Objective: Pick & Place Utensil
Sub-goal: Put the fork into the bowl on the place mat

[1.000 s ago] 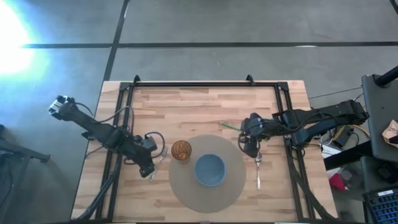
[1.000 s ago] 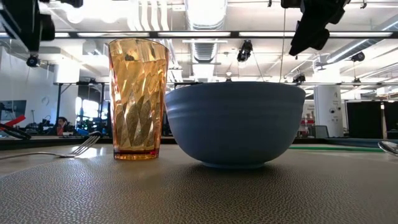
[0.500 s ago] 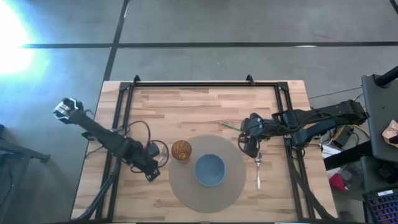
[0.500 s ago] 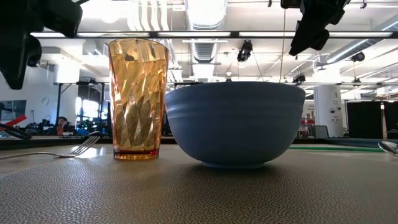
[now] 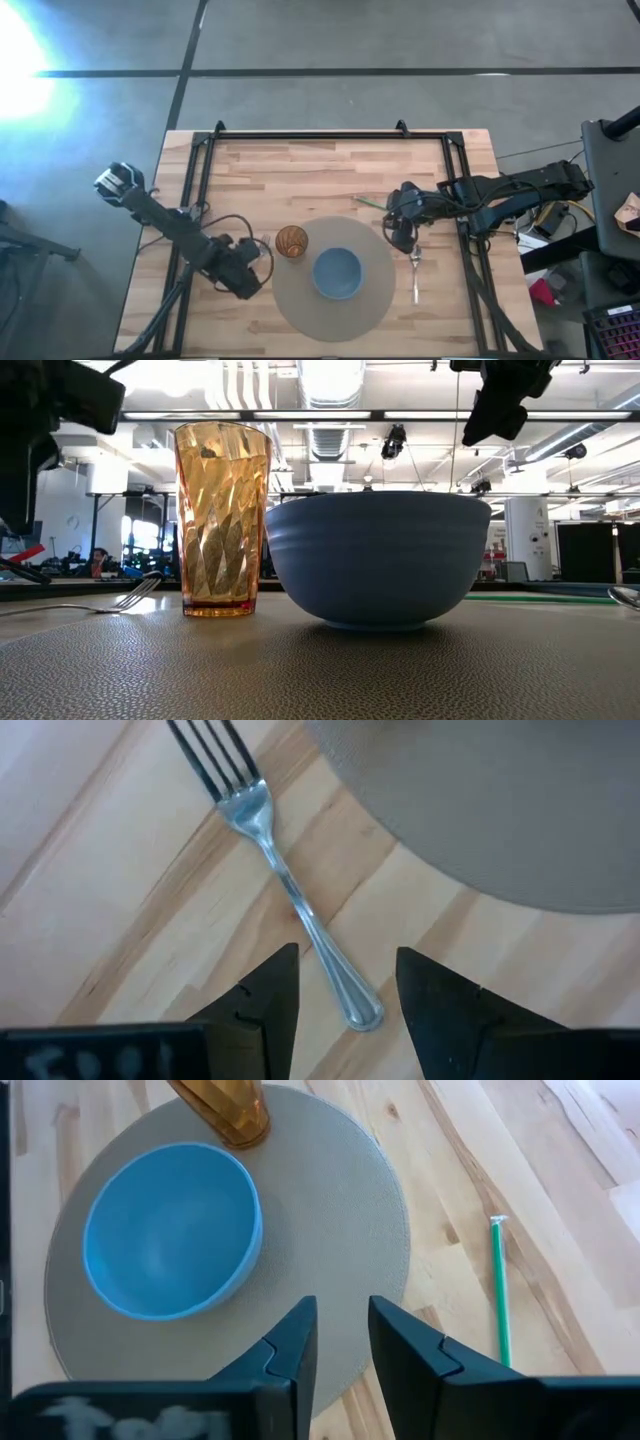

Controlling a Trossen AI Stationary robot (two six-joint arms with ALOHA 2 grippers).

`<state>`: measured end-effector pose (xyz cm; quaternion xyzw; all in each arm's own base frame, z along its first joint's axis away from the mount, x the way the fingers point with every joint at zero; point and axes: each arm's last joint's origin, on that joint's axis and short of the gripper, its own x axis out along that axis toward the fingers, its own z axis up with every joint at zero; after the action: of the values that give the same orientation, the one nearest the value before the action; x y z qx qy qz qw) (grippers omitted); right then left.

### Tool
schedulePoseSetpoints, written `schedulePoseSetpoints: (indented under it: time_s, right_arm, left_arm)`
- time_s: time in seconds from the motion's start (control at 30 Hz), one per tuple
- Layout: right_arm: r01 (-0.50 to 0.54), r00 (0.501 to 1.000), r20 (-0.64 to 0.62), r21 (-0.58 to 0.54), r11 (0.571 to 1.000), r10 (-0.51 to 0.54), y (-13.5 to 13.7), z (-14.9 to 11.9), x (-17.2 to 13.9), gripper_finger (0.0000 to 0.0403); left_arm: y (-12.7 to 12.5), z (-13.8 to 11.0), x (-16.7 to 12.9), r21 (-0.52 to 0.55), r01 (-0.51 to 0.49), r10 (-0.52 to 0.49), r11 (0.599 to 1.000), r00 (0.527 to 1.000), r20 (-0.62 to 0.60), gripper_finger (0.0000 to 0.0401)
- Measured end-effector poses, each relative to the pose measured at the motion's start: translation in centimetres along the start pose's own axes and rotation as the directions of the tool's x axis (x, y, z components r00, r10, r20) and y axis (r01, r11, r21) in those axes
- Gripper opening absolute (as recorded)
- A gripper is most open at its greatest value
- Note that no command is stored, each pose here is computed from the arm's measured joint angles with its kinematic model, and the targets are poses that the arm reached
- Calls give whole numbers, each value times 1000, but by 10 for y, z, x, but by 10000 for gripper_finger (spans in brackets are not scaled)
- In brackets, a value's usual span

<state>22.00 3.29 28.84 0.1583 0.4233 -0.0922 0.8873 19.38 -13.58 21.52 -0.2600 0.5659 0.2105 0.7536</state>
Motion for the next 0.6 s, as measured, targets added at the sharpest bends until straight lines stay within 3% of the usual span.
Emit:
schedulePoseSetpoints:
  time_s: [0.4,0.6]
  right_arm:
    - [-2,1000,4,1,1000,2,0,0,0,73]
    - [-2,1000,4,1,1000,2,0,0,0,68]
  left_arm:
    - [-5,-2,26,-34,-117,118,992,993,5,159]
    - [6,-8,37,-39,-135,134,990,991,-12,159]
